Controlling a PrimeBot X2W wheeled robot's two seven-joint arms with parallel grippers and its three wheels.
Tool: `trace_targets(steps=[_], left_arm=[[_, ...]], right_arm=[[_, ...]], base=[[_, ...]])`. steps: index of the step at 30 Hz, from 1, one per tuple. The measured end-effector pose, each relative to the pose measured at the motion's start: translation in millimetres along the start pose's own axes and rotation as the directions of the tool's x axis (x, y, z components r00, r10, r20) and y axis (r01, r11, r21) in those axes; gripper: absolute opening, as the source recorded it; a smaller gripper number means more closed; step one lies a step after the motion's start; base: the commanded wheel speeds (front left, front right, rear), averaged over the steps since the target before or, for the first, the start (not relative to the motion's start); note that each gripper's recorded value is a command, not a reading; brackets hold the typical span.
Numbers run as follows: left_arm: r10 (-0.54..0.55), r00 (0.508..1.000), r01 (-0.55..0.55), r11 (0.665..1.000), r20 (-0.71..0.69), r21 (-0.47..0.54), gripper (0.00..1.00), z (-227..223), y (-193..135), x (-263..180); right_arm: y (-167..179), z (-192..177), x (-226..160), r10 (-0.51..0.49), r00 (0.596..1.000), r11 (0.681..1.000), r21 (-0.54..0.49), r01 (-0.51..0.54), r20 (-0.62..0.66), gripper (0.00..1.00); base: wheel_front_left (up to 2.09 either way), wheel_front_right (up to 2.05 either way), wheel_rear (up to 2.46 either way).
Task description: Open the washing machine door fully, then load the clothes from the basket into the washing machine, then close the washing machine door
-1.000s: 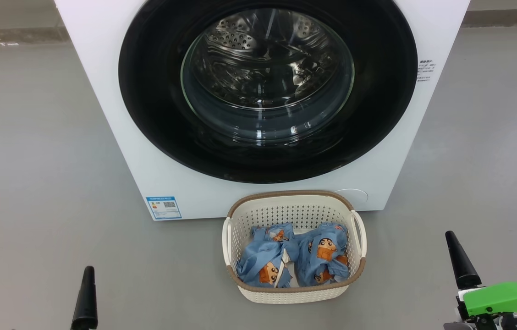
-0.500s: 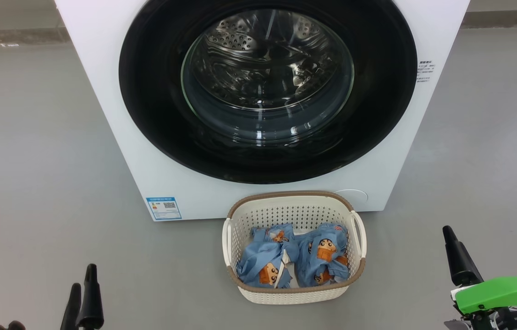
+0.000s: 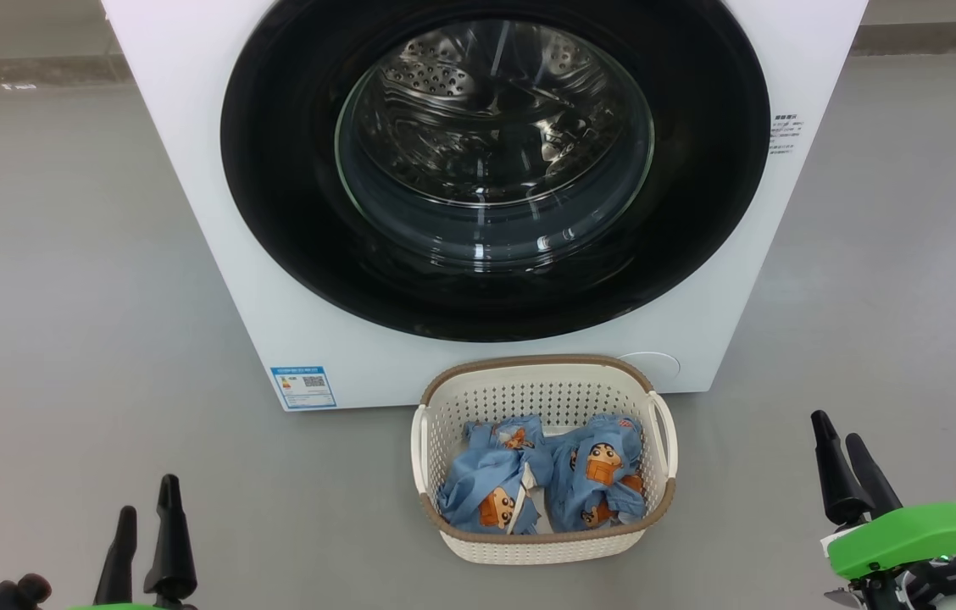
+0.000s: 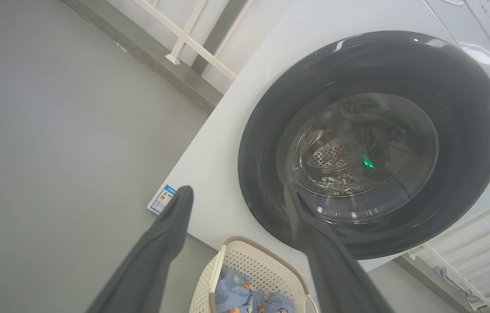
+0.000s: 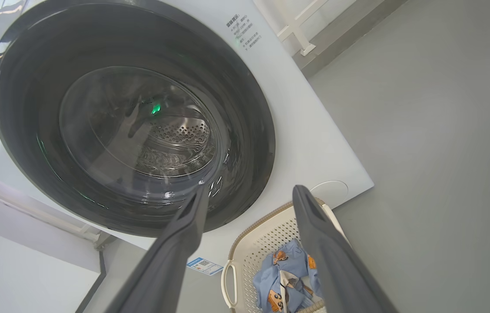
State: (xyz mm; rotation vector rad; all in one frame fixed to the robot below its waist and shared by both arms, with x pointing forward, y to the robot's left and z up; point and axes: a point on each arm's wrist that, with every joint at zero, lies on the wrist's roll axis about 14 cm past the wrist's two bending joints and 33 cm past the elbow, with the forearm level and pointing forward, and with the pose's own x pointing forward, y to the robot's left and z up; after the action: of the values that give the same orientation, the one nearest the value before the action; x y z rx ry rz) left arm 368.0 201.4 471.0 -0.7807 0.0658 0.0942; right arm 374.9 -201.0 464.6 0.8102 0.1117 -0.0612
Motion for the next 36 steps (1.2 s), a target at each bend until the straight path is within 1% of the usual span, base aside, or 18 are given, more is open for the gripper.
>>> trace_targets(steps=[5, 7, 12, 16, 19, 22, 25, 29, 32, 36], left_arm=[[-0.008, 1.0, 0.007, 0.998, 0.007, 0.059, 1.0, 0.9, -1.3, -0.1], [-0.014, 1.0, 0.013, 0.996, 0.009, 0.089, 1.0, 1.2, -2.4, -0.1], [-0.025, 1.0, 0.023, 0.989, 0.014, 0.145, 1.0, 1.6, -4.8, 0.7], [-0.045, 0.999, 0.041, 0.98, 0.017, 0.194, 1.0, 2.2, -9.9, 3.5], [-0.054, 0.998, 0.049, 0.974, 0.017, 0.223, 1.0, 1.7, -12.2, 4.3], [-0.062, 0.998, 0.055, 0.965, 0.019, 0.257, 1.0, 1.5, -13.3, 4.2], [-0.068, 0.998, 0.06, 0.956, 0.018, 0.287, 1.0, 1.4, -13.5, 4.1], [-0.077, 0.997, 0.066, 0.94, 0.021, 0.333, 1.0, 3.0, -14.0, 4.1], [-0.086, 0.996, 0.072, 0.929, 0.022, 0.363, 1.0, 3.0, -15.1, 3.9], [-0.096, 0.995, 0.08, 0.912, 0.02, 0.403, 1.0, 2.9, -16.0, 3.7]], right_arm=[[3.7, -2.2, 0.1, 0.017, 1.0, 0.998, -0.055, -0.017, -0.005, 1.0], [4.2, -1.5, 0.2, 0.023, 1.0, 0.995, -0.098, -0.024, -0.005, 1.0], [10.3, 6.1, 4.5, 0.05, 0.999, 0.985, -0.163, -0.047, 0.013, 1.0], [12.4, 4.6, 4.4, 0.061, 0.998, 0.979, -0.197, -0.059, 0.007, 1.0], [12.9, 5.3, 4.5, 0.069, 0.998, 0.968, -0.241, -0.065, 0.007, 1.0], [16.2, 8.3, 6.6, 0.082, 0.997, 0.962, -0.264, -0.075, 0.016, 1.0], [16.9, 9.9, 6.8, 0.09, 0.996, 0.948, -0.308, -0.08, 0.018, 1.0], [16.4, 11.7, 7.0, 0.094, 0.995, 0.938, -0.336, -0.081, 0.021, 1.0], [15.5, 11.5, 6.6, 0.098, 0.995, 0.922, -0.378, -0.084, 0.018, 1.0], [16.7, 9.9, 6.2, 0.109, 0.994, 0.908, -0.409, -0.094, 0.013, 1.0]], base=[[0.0, 0.0, 0.0], [0.0, 0.0, 0.0], [0.0, 0.0, 0.0], [0.0, 0.0, 0.0], [0.0, 0.0, 0.0], [0.0, 0.0, 0.0], [0.0, 0.0, 0.0], [0.0, 0.0, 0.0], [0.0, 0.0, 0.0], [0.0, 0.0, 0.0]])
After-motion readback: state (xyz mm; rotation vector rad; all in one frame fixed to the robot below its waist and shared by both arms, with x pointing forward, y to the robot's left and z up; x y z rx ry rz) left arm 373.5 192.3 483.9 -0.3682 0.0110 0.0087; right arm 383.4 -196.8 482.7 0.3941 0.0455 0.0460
